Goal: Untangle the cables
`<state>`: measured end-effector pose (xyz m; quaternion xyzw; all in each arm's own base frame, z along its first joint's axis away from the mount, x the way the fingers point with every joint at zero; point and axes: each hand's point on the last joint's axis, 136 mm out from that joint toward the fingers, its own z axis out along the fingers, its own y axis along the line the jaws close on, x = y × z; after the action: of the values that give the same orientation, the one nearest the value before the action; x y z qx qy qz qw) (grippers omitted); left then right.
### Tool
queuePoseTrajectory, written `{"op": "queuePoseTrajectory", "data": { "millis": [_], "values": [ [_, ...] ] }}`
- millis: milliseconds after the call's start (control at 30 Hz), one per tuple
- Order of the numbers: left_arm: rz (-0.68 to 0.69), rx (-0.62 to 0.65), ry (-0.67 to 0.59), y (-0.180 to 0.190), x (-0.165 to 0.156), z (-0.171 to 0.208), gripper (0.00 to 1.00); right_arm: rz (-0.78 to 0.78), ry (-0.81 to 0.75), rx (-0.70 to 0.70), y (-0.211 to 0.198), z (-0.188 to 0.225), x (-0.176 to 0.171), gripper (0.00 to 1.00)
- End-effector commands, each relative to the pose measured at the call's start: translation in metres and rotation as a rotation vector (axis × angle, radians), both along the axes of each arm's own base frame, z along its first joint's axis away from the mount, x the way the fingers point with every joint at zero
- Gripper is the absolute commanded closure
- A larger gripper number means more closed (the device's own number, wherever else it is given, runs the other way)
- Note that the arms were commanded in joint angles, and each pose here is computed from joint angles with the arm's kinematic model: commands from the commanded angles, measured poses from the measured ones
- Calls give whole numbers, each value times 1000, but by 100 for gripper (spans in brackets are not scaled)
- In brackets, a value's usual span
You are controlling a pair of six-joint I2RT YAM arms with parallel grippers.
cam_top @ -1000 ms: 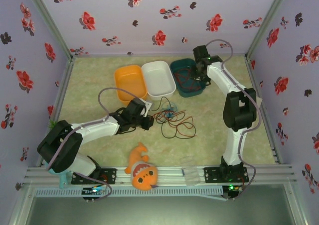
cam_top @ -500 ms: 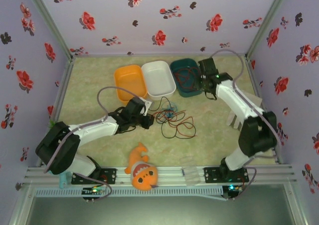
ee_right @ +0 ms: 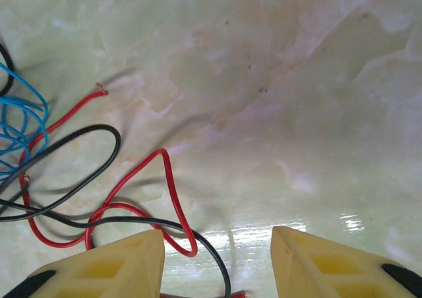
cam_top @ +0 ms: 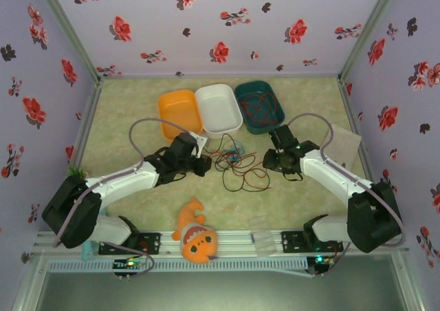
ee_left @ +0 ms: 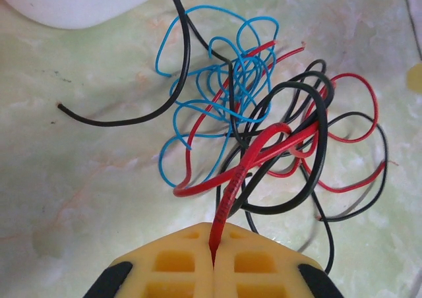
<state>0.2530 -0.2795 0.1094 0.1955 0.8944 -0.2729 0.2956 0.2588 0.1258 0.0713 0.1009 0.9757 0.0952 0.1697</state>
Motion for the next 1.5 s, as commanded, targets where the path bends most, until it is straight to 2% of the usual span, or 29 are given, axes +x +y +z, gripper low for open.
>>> {"op": "queuePoseTrajectory", "data": {
  "millis": [0,167,300,400,467,567,967,1300,1467],
  "values": [
    [32,-31,-20,3,2,15,100,-10,-18,57,14,-7,11,53],
    [38,-41,-34,5,0,21,100,5,11,85,26,-25,20,56],
    [38,-33,-31,6,0,22,100,-4,37,81,28,-36,23,61],
    [41,-31,-30,8,-1,25,100,-14,52,61,24,-41,20,73],
    [50,-26,-35,11,-2,28,100,-19,56,38,19,-40,17,88],
    [62,-10,-41,17,-3,33,100,-30,32,6,10,-28,14,99],
    [125,67,-83,51,-9,56,100,-104,-138,-176,-46,62,-2,100],
    [141,133,-72,63,-10,47,100,-139,-277,-215,-69,137,-11,100],
    [126,133,-86,62,-11,50,100,-127,-362,-180,-67,173,-6,100]
  ]
}}
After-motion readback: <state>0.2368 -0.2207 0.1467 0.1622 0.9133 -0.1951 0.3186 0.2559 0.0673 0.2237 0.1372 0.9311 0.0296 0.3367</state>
